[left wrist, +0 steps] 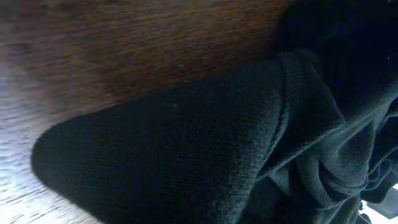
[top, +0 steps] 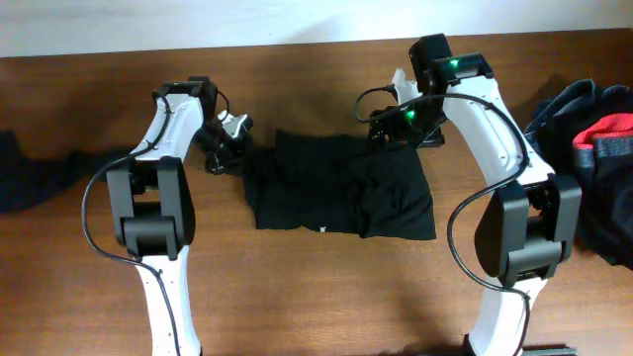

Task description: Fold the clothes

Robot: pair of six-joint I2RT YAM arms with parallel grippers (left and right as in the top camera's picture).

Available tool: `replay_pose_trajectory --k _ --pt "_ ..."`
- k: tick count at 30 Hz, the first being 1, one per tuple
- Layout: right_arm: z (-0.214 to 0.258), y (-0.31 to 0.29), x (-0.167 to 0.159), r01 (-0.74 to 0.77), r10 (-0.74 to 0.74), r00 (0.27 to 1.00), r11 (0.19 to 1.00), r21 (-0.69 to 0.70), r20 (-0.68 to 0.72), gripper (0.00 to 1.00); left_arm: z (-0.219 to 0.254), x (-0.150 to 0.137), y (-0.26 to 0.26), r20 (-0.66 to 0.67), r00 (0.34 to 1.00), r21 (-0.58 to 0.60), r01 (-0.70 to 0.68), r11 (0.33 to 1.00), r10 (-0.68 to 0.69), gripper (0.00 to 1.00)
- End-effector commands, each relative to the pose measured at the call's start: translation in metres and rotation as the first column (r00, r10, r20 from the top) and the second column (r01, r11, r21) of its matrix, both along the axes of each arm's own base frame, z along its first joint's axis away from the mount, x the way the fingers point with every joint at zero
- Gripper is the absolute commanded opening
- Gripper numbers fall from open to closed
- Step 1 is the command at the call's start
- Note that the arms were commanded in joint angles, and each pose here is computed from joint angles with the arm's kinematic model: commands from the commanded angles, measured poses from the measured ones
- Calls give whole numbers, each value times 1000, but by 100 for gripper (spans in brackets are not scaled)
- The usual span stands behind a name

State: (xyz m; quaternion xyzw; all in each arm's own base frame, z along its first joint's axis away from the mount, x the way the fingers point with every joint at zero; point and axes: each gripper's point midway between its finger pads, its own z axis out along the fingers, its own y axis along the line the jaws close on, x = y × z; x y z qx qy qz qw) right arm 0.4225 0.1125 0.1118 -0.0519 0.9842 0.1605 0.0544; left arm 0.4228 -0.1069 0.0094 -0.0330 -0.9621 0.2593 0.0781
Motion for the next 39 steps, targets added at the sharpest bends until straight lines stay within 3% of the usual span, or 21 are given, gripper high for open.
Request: replay_pose_trajectory --k 1,10,15,22,25,27,28,30,31,39 --pt "15 -5 4 12 -11 999 1000 -13 41 94 0 4 18 9 999 -14 -32 999 32 1" --pt "13 -15 6 30 -28 999 998 -53 45 95 7 14 59 5 986 -91 -163 982 164 1" --pt "13 -30 9 82 -80 996 995 -51 40 95 11 14 67 24 989 -98 -144 985 147 1" --pt "12 -59 14 153 -151 988 987 -47 36 95 57 36 59 150 979 -128 -118 985 137 1" --pt "9 -58 12 150 -149 989 987 -49 25 93 97 46 46 266 958 -133 -75 988 108 1" --pt "5 -55 11 144 -143 990 988 -50 15 79 114 48 38 315 945 -132 -51 990 91 1" --pt "4 -54 10 141 -141 990 989 -51 11 64 122 48 34 340 937 -131 -38 991 81 1" --pt "0 -50 8 135 -135 991 990 -45 -1 21 138 48 24 383 922 -129 -12 992 61 1" --pt "-1 -48 8 141 -142 990 989 -44 -8 6 142 48 21 396 917 -127 -3 992 53 1" --pt "-21 -4 -7 116 -109 990 990 81 -87 4 151 49 6 427 904 -118 25 993 28 1"
